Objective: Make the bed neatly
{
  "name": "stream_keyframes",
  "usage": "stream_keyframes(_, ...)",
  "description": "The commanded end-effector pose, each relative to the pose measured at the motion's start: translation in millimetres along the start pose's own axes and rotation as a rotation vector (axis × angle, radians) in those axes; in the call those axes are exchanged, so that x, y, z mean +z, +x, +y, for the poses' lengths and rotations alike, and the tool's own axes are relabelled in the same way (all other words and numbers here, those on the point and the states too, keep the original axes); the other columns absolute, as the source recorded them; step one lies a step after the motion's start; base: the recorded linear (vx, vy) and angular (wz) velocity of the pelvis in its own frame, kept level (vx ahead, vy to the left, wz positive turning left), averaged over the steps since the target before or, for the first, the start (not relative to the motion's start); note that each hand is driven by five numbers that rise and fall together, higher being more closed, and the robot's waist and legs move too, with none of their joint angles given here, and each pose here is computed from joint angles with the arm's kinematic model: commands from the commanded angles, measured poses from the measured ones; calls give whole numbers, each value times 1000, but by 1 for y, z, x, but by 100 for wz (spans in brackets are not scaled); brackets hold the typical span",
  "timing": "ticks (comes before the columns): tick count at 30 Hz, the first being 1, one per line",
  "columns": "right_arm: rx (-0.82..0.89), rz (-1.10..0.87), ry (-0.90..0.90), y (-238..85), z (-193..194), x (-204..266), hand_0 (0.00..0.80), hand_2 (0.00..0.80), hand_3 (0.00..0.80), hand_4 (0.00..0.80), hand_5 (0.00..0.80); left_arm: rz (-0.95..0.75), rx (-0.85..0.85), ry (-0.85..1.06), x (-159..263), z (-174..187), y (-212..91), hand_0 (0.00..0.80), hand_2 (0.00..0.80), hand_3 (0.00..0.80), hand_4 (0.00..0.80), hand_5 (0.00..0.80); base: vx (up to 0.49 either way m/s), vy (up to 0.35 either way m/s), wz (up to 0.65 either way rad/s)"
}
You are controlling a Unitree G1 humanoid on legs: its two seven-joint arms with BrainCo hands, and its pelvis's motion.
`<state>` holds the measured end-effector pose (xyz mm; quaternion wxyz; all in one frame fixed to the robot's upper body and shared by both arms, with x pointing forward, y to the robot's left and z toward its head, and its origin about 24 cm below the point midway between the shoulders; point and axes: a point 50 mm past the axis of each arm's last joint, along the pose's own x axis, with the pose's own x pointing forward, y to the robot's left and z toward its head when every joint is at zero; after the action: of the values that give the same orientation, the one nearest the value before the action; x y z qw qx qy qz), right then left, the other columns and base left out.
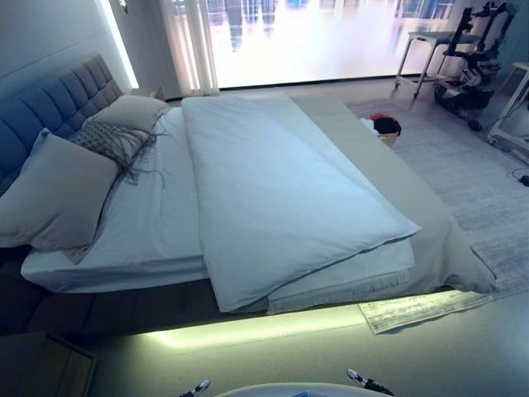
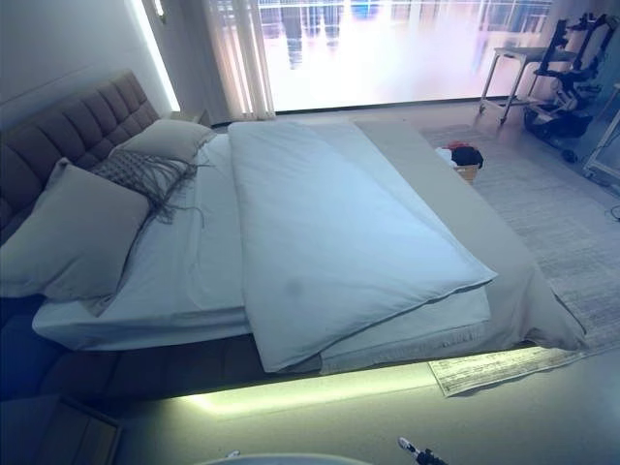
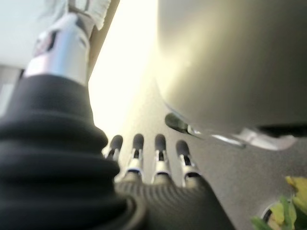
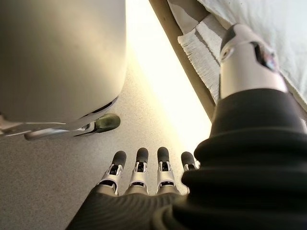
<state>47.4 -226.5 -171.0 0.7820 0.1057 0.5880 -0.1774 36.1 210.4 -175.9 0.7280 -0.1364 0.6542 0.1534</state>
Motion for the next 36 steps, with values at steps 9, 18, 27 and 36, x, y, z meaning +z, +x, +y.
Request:
stream_keyframes(9,23,-65,-36,5,18,37,0,0,0,0,0,-13,45,141,19,4,-1,0,0,0,0,0,2,-49,-1)
stream_keyframes(18,80,-27,-50,5,26,31,0,0,0,0,0,-8,23,170,16,-2,0,0,0,0,0,0,16,-98,-1)
stream_keyframes(27,-21,1,-185,4,3,34,0,0,0,0,0,-12,7,107,17,-9,0,0,0,0,0,0,62,-35,-20)
stream_keyframes(36,-63,3,-136,1,-15,24,0,0,0,0,0,56,71,87,-14,15,-2,0,0,0,0,0,321,84,-22)
